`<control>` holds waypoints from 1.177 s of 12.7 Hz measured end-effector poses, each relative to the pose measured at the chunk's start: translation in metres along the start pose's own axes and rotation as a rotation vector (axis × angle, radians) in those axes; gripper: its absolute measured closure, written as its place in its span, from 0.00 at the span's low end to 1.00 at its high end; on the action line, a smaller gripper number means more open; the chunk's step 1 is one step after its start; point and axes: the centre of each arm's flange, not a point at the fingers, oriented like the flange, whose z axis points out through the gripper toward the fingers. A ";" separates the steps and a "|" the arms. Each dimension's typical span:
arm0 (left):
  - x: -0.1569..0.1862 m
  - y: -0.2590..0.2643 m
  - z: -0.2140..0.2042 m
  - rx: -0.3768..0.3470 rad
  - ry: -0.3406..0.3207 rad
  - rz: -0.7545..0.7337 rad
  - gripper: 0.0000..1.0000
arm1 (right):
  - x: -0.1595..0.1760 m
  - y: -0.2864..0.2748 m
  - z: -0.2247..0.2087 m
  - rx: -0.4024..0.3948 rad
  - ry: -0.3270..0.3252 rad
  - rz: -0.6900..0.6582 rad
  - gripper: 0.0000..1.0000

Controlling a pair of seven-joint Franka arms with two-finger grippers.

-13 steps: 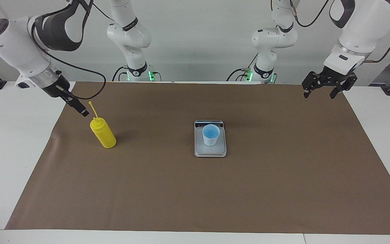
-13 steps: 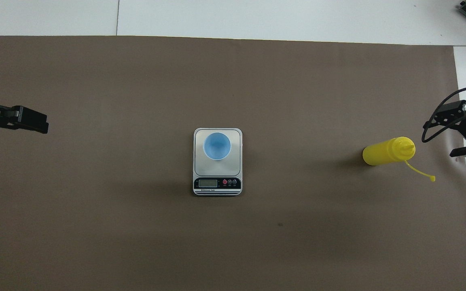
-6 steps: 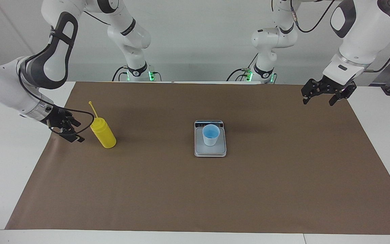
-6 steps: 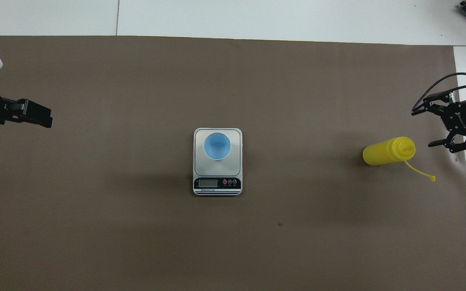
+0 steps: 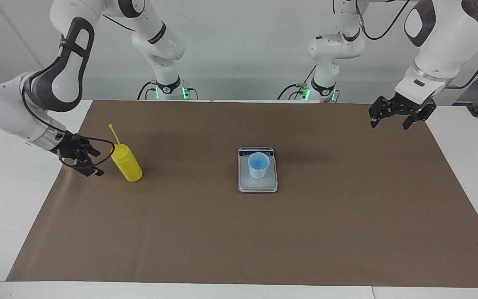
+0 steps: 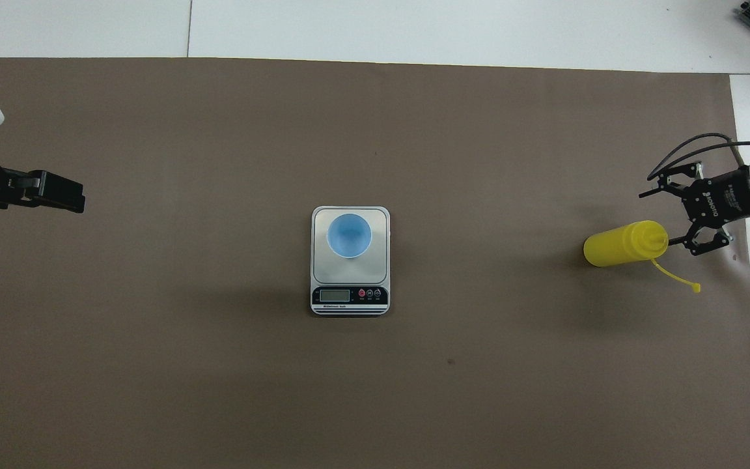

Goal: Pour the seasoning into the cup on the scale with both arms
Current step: 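Open the right gripper and grasp the yellow bottle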

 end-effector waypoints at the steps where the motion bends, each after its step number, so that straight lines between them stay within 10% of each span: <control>1: 0.000 0.000 -0.001 0.000 0.001 -0.001 0.00 | -0.002 0.000 0.004 -0.010 -0.014 0.007 0.00; 15: -0.001 -0.012 -0.001 0.002 -0.006 -0.020 0.00 | -0.024 0.012 0.034 -0.038 -0.196 0.071 0.00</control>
